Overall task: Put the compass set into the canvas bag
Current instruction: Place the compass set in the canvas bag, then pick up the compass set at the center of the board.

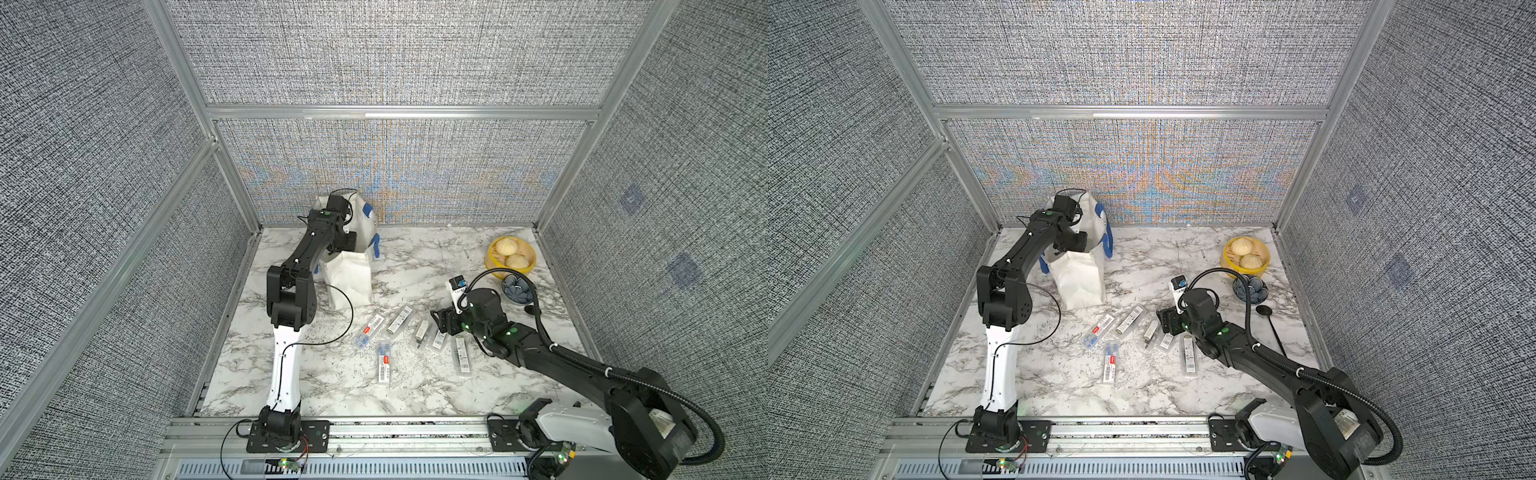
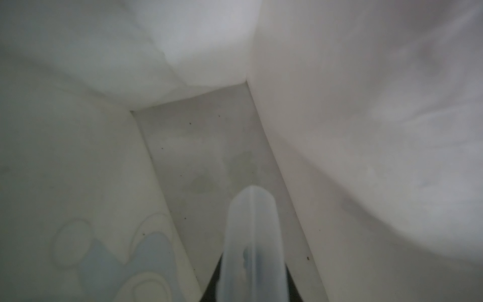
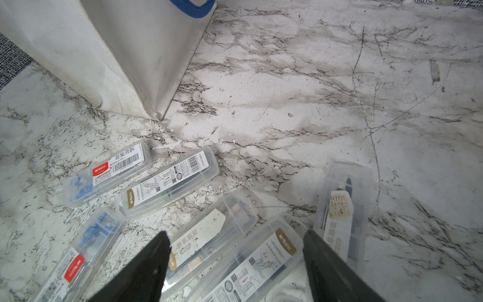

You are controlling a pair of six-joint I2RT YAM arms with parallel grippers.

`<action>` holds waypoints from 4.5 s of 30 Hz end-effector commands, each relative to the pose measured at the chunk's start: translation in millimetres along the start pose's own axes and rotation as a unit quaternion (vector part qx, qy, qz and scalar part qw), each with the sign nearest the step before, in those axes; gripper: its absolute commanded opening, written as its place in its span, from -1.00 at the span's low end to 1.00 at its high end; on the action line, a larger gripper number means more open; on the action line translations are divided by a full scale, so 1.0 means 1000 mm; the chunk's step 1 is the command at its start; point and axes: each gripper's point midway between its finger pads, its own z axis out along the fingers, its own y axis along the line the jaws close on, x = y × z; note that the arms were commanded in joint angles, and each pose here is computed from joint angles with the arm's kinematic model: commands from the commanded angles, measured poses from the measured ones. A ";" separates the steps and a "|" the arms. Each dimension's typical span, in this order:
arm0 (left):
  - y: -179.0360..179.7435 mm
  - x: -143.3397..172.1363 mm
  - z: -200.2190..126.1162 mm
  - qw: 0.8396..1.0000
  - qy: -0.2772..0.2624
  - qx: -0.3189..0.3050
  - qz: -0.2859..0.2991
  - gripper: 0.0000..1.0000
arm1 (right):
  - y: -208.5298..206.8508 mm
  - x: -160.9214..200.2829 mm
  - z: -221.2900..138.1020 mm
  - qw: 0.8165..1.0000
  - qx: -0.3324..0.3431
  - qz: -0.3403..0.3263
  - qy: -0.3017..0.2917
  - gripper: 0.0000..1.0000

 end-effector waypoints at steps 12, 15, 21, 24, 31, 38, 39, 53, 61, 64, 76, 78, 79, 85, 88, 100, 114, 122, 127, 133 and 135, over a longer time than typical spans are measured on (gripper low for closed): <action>-0.009 0.009 -0.002 1.000 0.013 0.026 -0.003 -0.45 | -0.005 -0.001 0.002 1.000 0.016 0.006 0.005 0.59; -0.011 0.003 -0.013 1.000 0.002 0.030 -0.001 -0.35 | -0.006 0.000 0.005 1.000 0.019 0.007 0.009 0.59; -0.016 -0.010 -0.042 0.999 -0.030 0.038 0.003 -0.22 | -0.010 0.002 0.007 0.999 0.030 0.006 0.017 0.59; -0.024 -0.016 -0.063 0.997 -0.051 0.057 0.005 -0.21 | -0.013 0.002 0.007 0.999 0.039 0.006 0.020 0.59; -0.037 -0.022 -0.130 0.990 -0.113 0.088 0.017 -0.18 | -0.030 0.007 0.003 0.994 0.092 0.019 0.050 0.59; -0.051 -0.010 -0.195 0.976 -0.180 0.120 0.025 -0.16 | -0.050 0.033 -0.014 0.977 0.153 0.055 0.137 0.59; -0.055 -0.008 -0.202 0.973 -0.189 0.130 0.024 -0.16 | -0.052 0.036 -0.017 0.974 0.161 0.061 0.147 0.59; -0.125 0.045 -0.245 0.926 -0.250 0.272 0.072 -0.06 | -0.091 0.060 -0.010 0.939 0.182 0.157 0.248 0.60; -0.130 0.055 -0.236 0.923 -0.239 0.293 0.070 -0.04 | -0.088 0.055 0.020 0.934 0.162 0.159 0.276 0.58; -0.132 0.057 -0.232 0.923 -0.231 0.299 0.070 -0.04 | -0.090 0.063 0.027 0.930 0.167 0.155 0.288 0.55; -0.132 0.060 -0.226 0.925 -0.217 0.301 0.075 -0.04 | -0.109 0.061 0.039 0.922 0.208 0.136 0.296 0.33; -0.133 0.061 -0.226 0.925 -0.216 0.303 0.075 -0.04 | -0.111 0.059 0.041 0.922 0.208 0.137 0.295 0.31; -0.133 0.061 -0.226 0.925 -0.216 0.304 0.075 -0.03 | -0.112 0.058 0.043 0.922 0.208 0.136 0.296 0.31; -0.133 0.061 -0.225 0.926 -0.213 0.304 0.074 -0.03 | -0.115 0.061 0.049 0.918 0.213 0.127 0.309 0.21; -0.134 0.062 -0.225 0.925 -0.212 0.307 0.073 -0.03 | -0.114 0.066 0.046 0.915 0.210 0.127 0.319 0.20; -0.136 0.062 -0.227 0.923 -0.212 0.313 0.076 0.00 | -0.111 0.092 0.031 0.906 0.210 0.131 0.345 0.20; -0.137 0.062 -0.232 0.921 -0.216 0.316 0.076 0.01 | -0.112 0.085 0.054 0.917 0.194 0.120 0.326 0.01; -0.134 0.060 -0.245 0.921 -0.230 0.303 0.085 0.01 | -0.111 0.068 0.049 0.931 0.192 0.116 0.289 -0.37; -0.139 0.058 -0.255 0.919 -0.242 0.295 0.096 0.03 | -0.104 0.048 0.040 0.949 0.176 0.116 0.235 -0.41; -0.181 0.056 -0.261 0.915 -0.230 0.307 0.129 0.03 | -0.092 0.025 0.025 0.967 0.149 0.117 0.172 -0.41; -0.200 0.053 -0.257 0.910 -0.226 0.323 0.127 0.03 | -0.089 0.016 0.021 0.971 0.140 0.116 0.157 -0.41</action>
